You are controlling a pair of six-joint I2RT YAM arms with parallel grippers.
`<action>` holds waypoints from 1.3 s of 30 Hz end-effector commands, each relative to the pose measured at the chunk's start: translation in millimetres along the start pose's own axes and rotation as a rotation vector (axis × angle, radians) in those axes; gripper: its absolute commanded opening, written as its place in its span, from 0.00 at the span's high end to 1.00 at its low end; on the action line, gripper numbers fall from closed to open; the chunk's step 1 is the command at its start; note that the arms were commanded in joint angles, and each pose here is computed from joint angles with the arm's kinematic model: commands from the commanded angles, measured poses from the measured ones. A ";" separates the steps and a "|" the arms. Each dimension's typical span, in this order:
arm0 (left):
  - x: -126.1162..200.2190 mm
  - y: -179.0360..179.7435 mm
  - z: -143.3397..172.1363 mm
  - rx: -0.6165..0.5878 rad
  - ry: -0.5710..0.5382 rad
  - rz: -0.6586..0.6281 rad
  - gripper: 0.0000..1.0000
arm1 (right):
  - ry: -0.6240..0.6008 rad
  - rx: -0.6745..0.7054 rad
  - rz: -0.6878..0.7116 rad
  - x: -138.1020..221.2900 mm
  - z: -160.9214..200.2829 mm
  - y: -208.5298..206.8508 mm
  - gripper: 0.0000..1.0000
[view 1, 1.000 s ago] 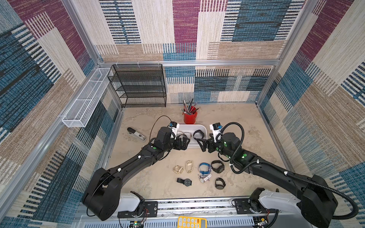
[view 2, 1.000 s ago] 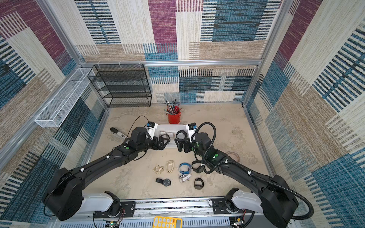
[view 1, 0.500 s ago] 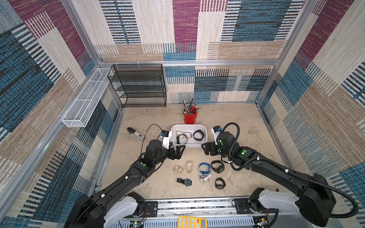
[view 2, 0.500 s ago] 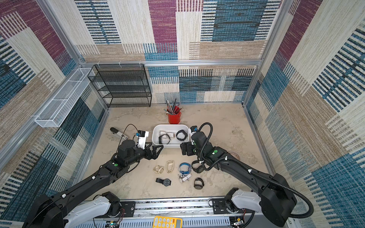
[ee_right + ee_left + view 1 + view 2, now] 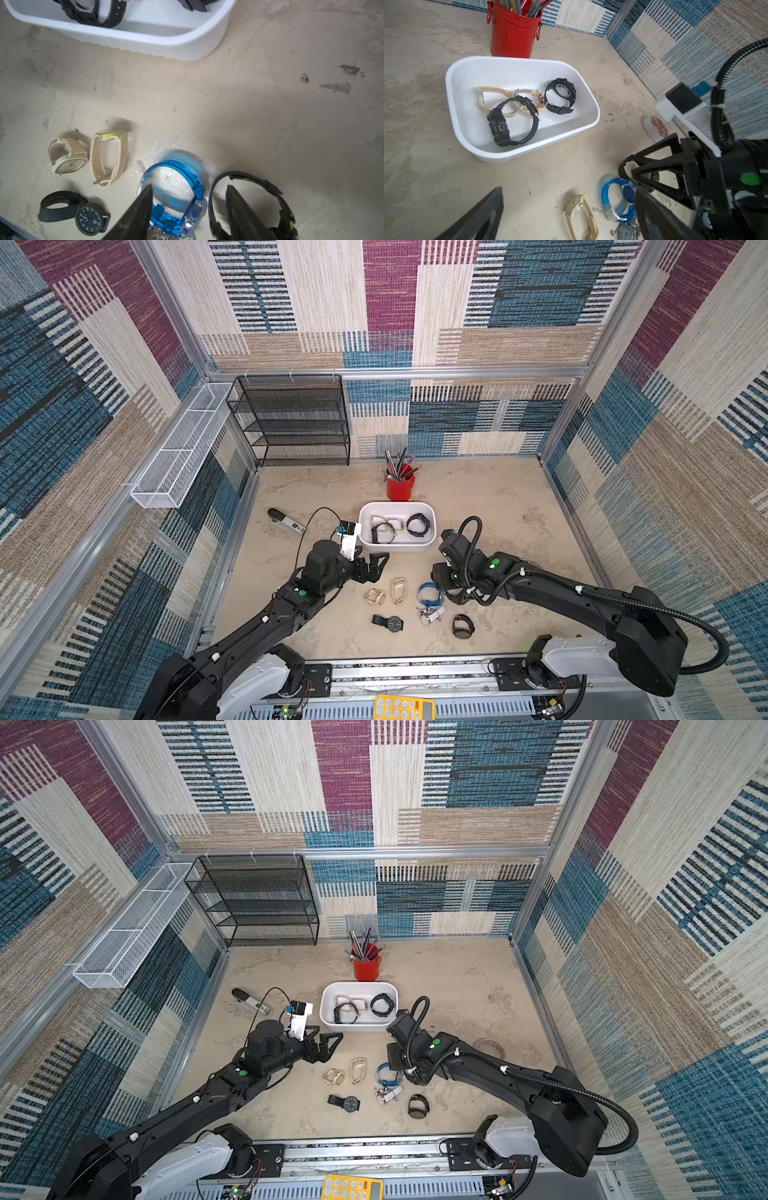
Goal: Put the watch into the storage box
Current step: Pick up the watch at the center of the board.
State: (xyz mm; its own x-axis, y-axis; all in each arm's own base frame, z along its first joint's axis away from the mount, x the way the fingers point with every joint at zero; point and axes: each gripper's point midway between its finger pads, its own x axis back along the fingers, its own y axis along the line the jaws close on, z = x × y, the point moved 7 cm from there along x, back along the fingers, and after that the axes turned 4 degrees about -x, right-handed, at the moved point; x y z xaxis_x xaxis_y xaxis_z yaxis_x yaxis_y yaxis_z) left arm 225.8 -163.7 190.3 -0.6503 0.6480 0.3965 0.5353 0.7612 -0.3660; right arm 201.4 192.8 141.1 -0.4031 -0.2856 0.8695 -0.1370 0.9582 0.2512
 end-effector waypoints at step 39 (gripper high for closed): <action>-0.4 -4.4 -6.7 -0.029 0.005 0.024 0.02 | -0.034 -0.013 0.135 -41.8 2.0 -18.4 1.00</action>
State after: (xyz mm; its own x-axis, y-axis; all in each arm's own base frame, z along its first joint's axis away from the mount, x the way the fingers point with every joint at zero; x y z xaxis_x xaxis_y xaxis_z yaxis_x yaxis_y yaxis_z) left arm 228.0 -166.1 196.5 -0.6480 0.6566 0.3859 0.5523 0.7540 -0.3555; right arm 214.3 185.2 96.3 -0.4287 -0.1551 0.8900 -0.0574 0.9878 0.1445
